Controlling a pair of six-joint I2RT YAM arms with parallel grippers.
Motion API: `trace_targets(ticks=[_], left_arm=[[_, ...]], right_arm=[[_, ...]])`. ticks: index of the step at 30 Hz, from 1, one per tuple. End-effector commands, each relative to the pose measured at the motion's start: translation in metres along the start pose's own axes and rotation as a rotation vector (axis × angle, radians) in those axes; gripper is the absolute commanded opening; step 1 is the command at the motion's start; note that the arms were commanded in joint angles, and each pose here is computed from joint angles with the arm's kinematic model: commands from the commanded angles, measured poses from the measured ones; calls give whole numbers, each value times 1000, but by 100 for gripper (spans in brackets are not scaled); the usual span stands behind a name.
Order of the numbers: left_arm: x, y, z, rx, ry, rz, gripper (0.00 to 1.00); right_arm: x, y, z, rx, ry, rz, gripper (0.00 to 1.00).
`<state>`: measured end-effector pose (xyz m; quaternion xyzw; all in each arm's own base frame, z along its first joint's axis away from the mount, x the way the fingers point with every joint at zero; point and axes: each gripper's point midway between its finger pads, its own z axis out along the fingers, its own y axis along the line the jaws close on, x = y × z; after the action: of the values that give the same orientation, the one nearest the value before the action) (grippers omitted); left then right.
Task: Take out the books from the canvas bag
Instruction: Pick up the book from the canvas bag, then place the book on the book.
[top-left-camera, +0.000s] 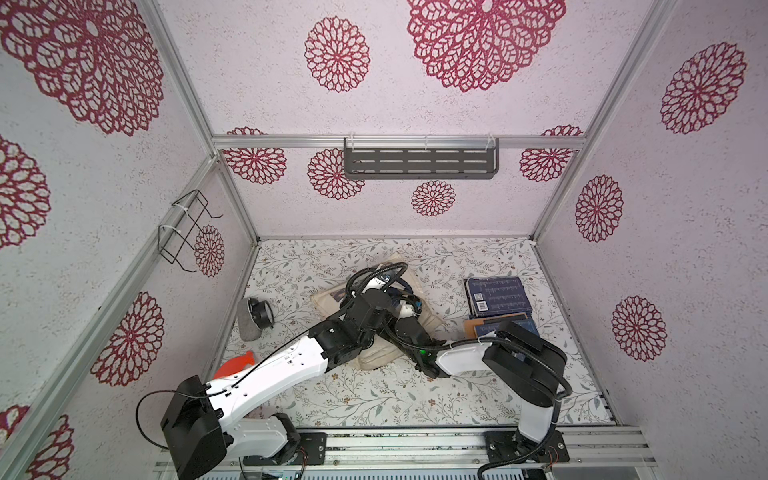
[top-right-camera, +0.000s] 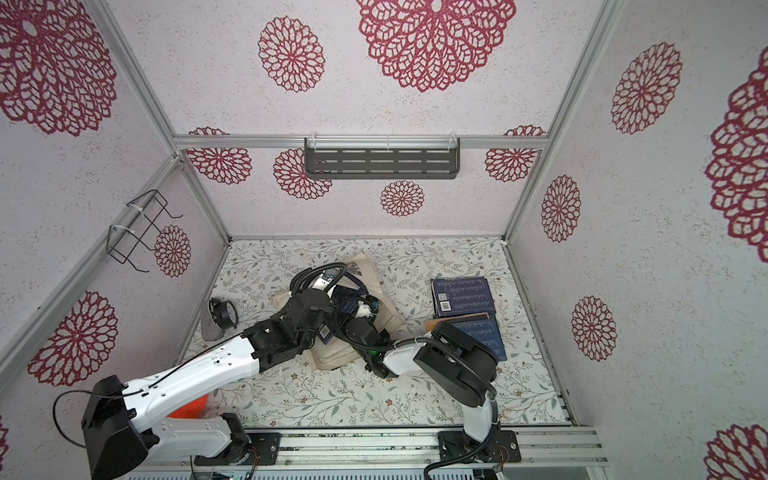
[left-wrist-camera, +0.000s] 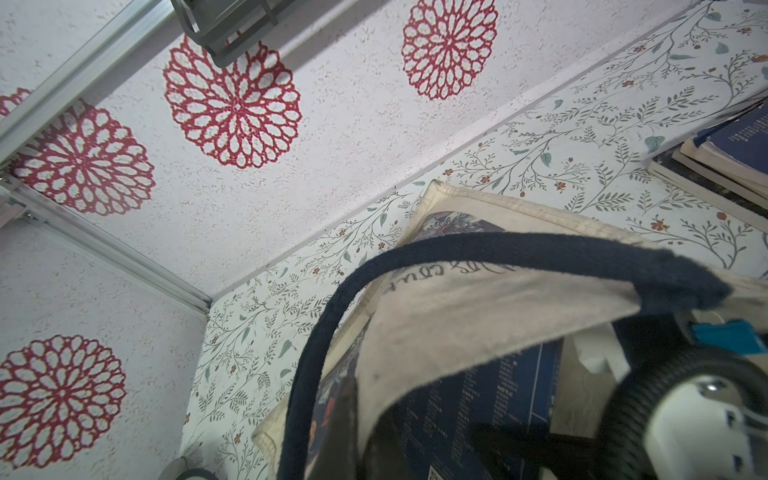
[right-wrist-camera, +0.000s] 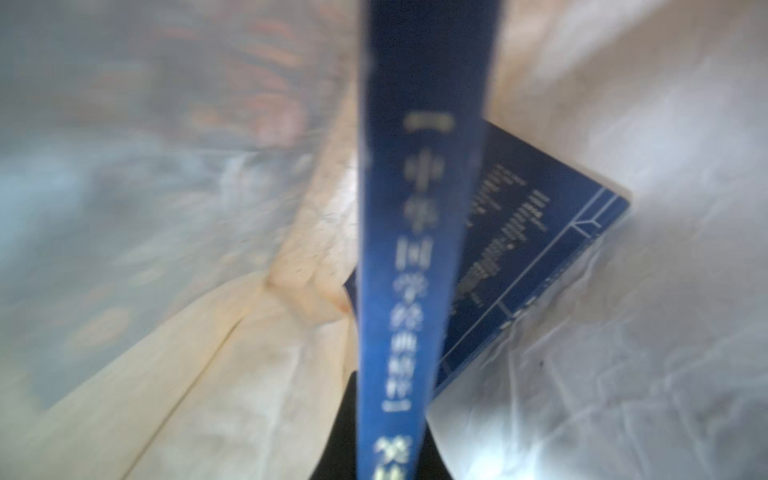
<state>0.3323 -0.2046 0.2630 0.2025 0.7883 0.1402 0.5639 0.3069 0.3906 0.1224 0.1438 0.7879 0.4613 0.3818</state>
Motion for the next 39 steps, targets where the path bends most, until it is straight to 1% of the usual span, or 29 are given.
trace_targets(ticks=[1, 5, 10, 18, 22, 25, 30, 33, 37, 39], left_arm=[[-7, 10, 2, -31, -1, -42, 0], [-7, 10, 2, -27, 1, -43, 0], [-7, 11, 3, -33, 6, -51, 0], [-5, 14, 6, -50, 23, -53, 0], [-3, 12, 8, -54, 35, -44, 0], [-3, 12, 7, -53, 35, -46, 0], [-2, 11, 8, -50, 40, -39, 0], [-2, 9, 8, -46, 40, -37, 0], [-2, 6, 9, -34, 41, -35, 0], [-2, 5, 9, -29, 40, -33, 0]], right_arm=[[-18, 34, -22, -86, -57, -83, 0], [-23, 37, -47, -90, -68, -147, 0], [-34, 31, -79, -94, -86, -211, 0], [-62, 24, -138, -97, -158, -329, 0], [-79, 24, -165, -109, -195, -308, 0], [-97, 22, -187, -97, -252, -301, 0], [-130, 13, -223, -60, -393, -273, 0], [-152, 3, -241, -9, -492, -237, 0], [-176, -5, -254, 37, -587, -200, 0], [-188, -15, -256, 58, -626, -143, 0]])
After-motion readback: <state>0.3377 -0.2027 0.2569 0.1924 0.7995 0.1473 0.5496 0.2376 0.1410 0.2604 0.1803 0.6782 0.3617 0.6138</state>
